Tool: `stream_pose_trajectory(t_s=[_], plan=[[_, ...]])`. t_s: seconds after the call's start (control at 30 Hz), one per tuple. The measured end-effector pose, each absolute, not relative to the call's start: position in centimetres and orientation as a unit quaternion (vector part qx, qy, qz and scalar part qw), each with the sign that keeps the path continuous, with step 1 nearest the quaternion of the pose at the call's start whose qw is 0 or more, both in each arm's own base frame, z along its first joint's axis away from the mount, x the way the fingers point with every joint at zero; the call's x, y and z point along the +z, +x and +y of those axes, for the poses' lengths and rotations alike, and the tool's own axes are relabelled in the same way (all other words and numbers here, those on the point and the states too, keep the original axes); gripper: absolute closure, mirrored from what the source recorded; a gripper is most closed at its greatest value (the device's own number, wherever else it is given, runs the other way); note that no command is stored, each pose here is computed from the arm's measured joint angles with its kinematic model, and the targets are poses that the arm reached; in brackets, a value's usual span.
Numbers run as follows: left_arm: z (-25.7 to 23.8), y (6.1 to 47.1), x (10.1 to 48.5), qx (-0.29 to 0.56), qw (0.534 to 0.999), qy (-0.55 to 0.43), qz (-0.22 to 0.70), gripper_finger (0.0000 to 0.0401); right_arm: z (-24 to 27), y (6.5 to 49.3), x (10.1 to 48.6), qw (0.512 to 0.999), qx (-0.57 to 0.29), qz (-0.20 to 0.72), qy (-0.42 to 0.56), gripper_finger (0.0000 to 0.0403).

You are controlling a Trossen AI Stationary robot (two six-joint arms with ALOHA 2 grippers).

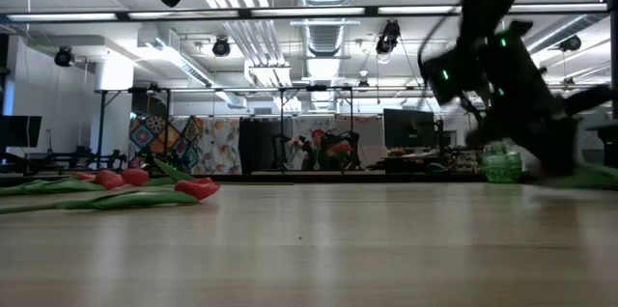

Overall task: Sort flowers into vase by color
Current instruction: Put the dark red tulip into the green vase

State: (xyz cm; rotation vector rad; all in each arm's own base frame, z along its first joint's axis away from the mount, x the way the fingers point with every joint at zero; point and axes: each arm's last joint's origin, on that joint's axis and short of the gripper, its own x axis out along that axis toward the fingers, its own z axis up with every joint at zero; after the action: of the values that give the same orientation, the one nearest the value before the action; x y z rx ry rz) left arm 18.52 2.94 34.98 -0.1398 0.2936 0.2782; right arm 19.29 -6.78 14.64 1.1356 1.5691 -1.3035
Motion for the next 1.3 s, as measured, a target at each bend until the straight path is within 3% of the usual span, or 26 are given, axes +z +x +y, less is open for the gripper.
stream_pose_trajectory(t_s=[0.13,0.27,0.4,0.73,0.9,1.1,1.3], plan=[[2.9,18.5,35.0,0.138,0.977,-0.067,0.145,0.0294,-7.6,20.9,20.2,0.513,-0.496,0.534,0.453,0.0391],[2.9,18.5,35.0,0.138,0.978,-0.067,0.143,0.0294,-8.1,20.0,27.6,0.643,-0.533,0.392,0.385,0.0391],[3.0,18.6,35.2,0.138,0.979,-0.069,0.136,0.0294,-7.7,16.2,33.9,0.703,-0.609,0.222,0.292,0.0391],[3.0,18.8,36.0,0.138,0.983,-0.073,0.092,0.0294,-5.4,7.2,40.4,0.676,-0.717,-0.053,0.163,0.0392],[3.1,18.8,36.3,0.149,0.983,-0.072,0.075,0.0294,-5.5,6.9,42.4,0.643,-0.759,-0.062,0.082,0.0392],[3.1,19.0,36.4,0.149,0.984,-0.072,0.066,0.0294,-6.2,7.1,42.8,0.605,-0.789,-0.079,0.078,0.0392],[3.2,19.7,36.7,0.151,0.985,-0.073,0.041,0.0294,-9.6,10.9,41.4,0.593,-0.802,-0.031,0.064,0.0392]])
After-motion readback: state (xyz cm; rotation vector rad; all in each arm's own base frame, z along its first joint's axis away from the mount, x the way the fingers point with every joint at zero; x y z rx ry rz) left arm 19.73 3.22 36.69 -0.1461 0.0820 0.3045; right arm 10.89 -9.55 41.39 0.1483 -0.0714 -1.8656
